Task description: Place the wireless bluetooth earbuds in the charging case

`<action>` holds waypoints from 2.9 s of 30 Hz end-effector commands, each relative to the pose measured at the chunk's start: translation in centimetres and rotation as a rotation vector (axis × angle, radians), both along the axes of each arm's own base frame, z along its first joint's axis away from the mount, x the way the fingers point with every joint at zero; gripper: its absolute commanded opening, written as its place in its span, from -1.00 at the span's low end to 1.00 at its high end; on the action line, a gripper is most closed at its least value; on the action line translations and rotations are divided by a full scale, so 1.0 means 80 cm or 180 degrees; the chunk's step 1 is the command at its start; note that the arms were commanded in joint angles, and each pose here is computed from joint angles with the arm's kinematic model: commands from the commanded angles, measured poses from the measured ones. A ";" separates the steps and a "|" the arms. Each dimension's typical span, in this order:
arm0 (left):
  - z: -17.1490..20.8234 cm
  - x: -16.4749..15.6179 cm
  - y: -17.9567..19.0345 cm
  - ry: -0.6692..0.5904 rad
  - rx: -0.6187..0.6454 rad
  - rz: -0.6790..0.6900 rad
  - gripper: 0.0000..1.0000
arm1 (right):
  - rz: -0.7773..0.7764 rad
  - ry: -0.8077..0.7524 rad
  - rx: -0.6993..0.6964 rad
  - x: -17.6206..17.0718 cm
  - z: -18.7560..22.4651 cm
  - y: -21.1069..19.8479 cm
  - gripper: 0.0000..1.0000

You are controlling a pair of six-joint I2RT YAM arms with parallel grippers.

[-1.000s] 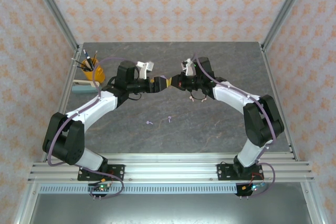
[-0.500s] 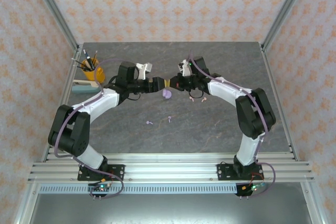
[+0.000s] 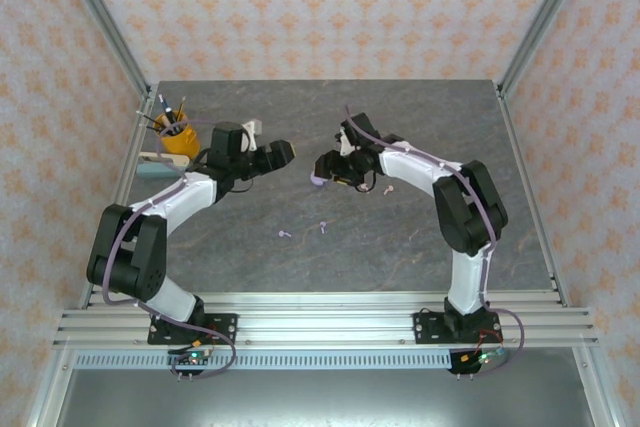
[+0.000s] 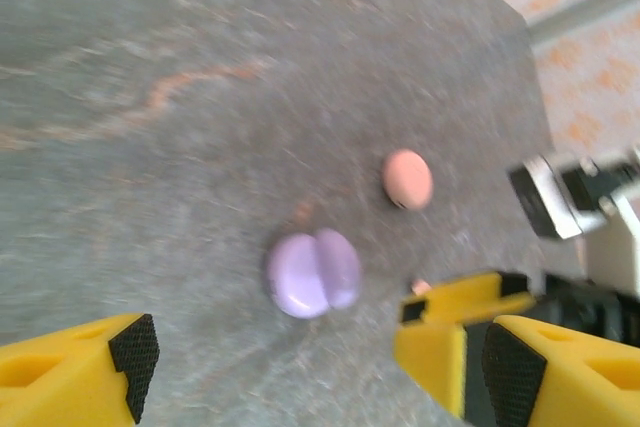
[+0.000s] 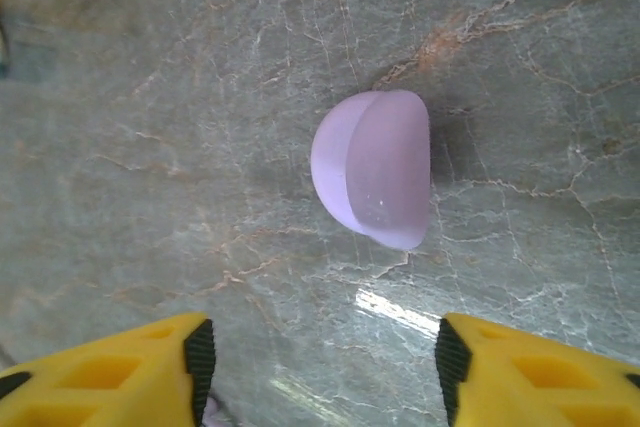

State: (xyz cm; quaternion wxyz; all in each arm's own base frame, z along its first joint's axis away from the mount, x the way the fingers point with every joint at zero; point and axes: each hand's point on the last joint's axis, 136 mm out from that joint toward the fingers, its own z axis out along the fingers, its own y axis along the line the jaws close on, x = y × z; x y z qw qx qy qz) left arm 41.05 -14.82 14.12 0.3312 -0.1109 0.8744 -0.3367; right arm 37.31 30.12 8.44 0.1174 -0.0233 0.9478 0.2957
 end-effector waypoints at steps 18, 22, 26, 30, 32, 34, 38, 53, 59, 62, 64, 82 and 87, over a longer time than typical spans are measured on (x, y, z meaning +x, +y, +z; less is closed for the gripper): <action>-0.016 -0.013 0.037 0.0285 0.0274 0.0305 0.74 | 0.0083 0.0089 -0.0426 0.025 -0.030 0.005 0.21; -0.017 -0.013 0.036 0.0285 0.0254 0.0298 0.73 | -0.0013 0.0152 -0.0223 0.028 -0.034 0.017 0.19; -0.019 -0.012 0.035 0.0294 0.0241 0.0304 0.73 | -0.0095 0.0197 -0.0135 0.034 -0.040 0.025 0.16; -0.018 -0.012 0.035 0.0292 0.0236 0.0304 0.73 | -0.0136 0.0232 -0.0003 0.037 -0.039 0.033 0.11; -0.018 -0.012 0.035 0.0295 0.0231 0.0301 0.73 | -0.0139 0.0244 0.0076 0.036 -0.035 0.037 0.07; -0.018 -0.012 0.035 0.0295 0.0234 0.0297 0.73 | -0.0151 0.0244 0.0145 0.036 -0.030 0.040 0.06; -0.018 -0.012 0.034 0.0293 0.0224 0.0302 0.73 | -0.0178 0.0226 0.0242 0.037 -0.021 0.044 0.03; -0.018 -0.010 0.032 0.0306 0.0069 0.0381 0.73 | -0.0314 0.0249 0.0218 0.048 -0.028 0.047 -0.13; -0.016 -0.010 0.031 0.0306 0.0056 0.0377 0.73 | -0.0361 0.0270 0.0125 0.050 -0.044 0.043 -0.21; -0.016 -0.011 0.031 0.0307 0.0057 0.0377 0.73 | -0.0390 0.0272 0.0088 0.052 -0.049 0.041 -0.25; -0.017 -0.012 0.031 0.0308 0.0057 0.0377 0.73 | -0.0403 0.0273 0.0070 0.053 -0.051 0.041 -0.29; -0.015 -0.012 0.032 0.0303 0.0074 0.0369 0.73 | -0.0423 0.0129 0.0094 0.053 -0.024 0.035 -0.52; -0.015 -0.010 0.031 0.0311 0.0038 0.0386 0.73 | -0.0428 0.0054 0.0134 0.052 -0.007 0.033 -0.54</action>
